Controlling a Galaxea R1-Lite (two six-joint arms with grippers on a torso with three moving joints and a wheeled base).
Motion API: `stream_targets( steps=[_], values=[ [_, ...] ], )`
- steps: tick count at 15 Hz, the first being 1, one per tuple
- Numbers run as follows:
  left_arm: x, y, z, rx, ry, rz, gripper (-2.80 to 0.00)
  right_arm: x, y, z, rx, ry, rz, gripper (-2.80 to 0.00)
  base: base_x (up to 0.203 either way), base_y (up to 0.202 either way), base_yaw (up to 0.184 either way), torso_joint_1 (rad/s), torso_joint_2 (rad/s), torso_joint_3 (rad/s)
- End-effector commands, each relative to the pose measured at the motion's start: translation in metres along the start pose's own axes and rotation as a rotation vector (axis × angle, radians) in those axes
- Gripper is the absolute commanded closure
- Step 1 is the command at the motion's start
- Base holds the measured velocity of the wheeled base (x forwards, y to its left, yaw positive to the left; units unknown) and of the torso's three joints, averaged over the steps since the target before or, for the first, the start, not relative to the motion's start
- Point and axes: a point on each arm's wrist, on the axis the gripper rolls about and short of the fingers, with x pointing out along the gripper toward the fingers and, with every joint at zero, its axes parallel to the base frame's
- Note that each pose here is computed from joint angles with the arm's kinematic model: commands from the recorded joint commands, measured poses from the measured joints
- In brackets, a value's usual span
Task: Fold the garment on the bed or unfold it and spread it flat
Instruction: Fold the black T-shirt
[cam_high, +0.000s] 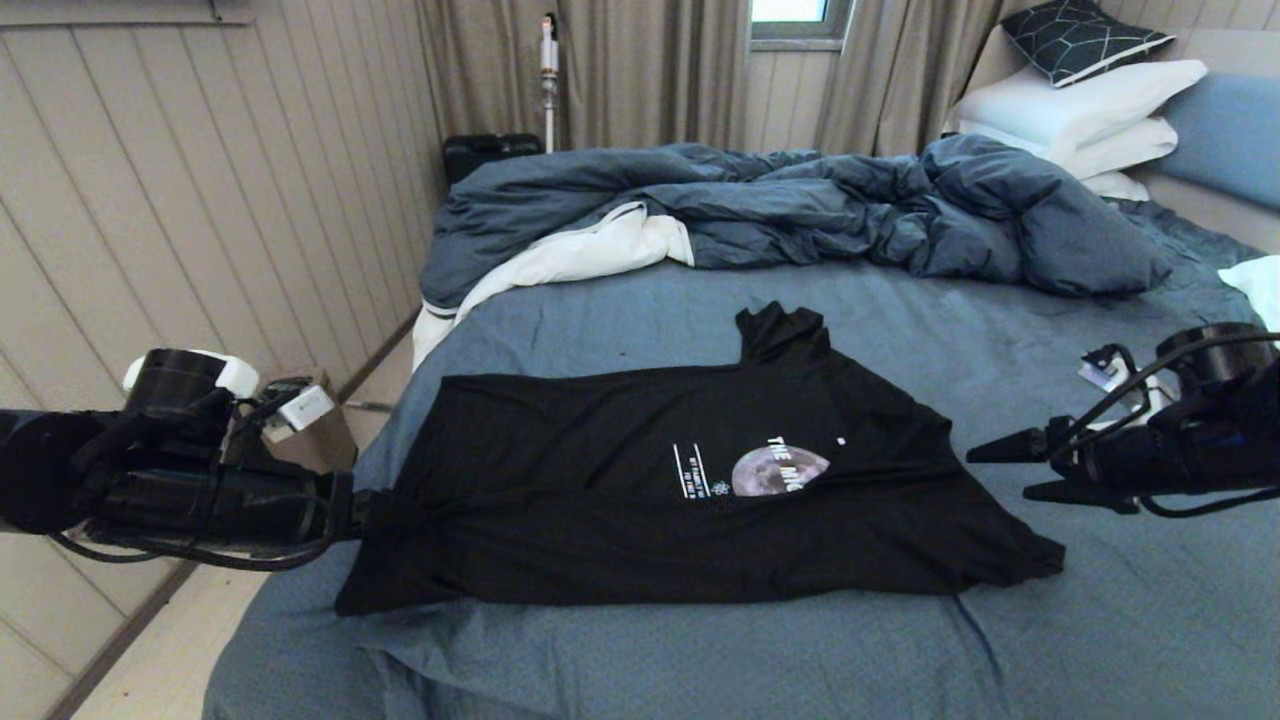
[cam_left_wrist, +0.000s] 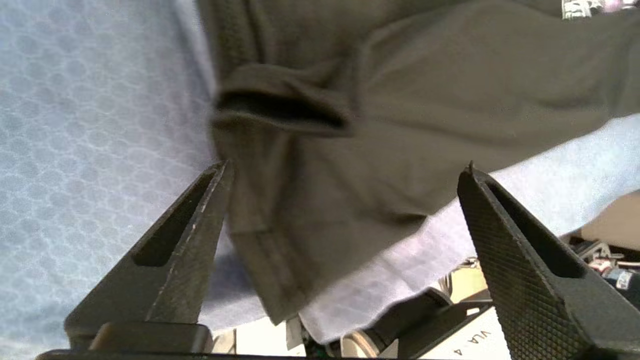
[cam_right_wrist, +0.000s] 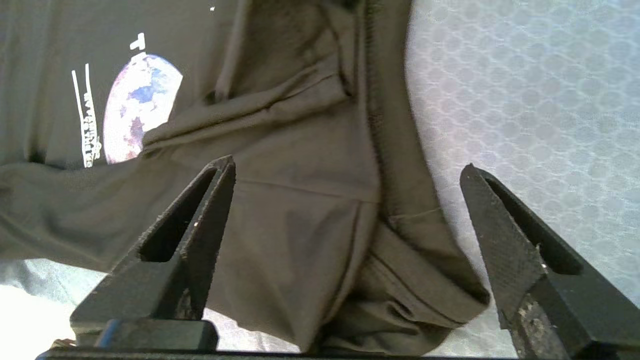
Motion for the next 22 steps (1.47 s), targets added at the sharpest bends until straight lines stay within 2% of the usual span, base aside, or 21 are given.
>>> stream_targets(
  steps=[1,3,6,12,17,22],
  values=[
    [-0.004,-0.005,-0.001,0.012,-0.011,-0.006,-2.8,0.002,-0.001,0.0,0.003,0.004,0.003,-2.8,0.0,0.0,0.0,0.0,0.0,0.0],
    [-0.016,-0.01,-0.002,0.025,-0.046,-0.006,-2.8,0.001,-0.001,0.0,-0.001,0.003,0.003,-2.8,0.0,0.0,0.0,0.0,0.0,0.0],
    [-0.023,-0.012,-0.021,0.032,-0.027,-0.004,-2.8,0.002,-0.001,-0.001,-0.001,0.008,0.004,-2.8,0.0,0.0,0.0,0.0,0.0,0.0],
    [0.006,0.002,-0.021,0.002,0.049,0.008,-2.8,0.005,-0.002,-0.002,0.002,0.014,0.005,-2.8,0.0,0.0,0.0,0.0,0.0,0.0],
    [0.024,0.012,-0.019,0.007,0.044,0.032,-2.8,0.006,-0.002,-0.003,0.002,0.017,0.005,-2.8,0.0,0.0,0.0,0.0,0.0,0.0],
    [0.026,0.012,-0.02,0.006,0.053,0.025,-2.8,0.006,-0.001,-0.003,0.0,0.02,0.007,-2.8,0.0,0.0,0.0,0.0,0.0,0.0]
  ],
)
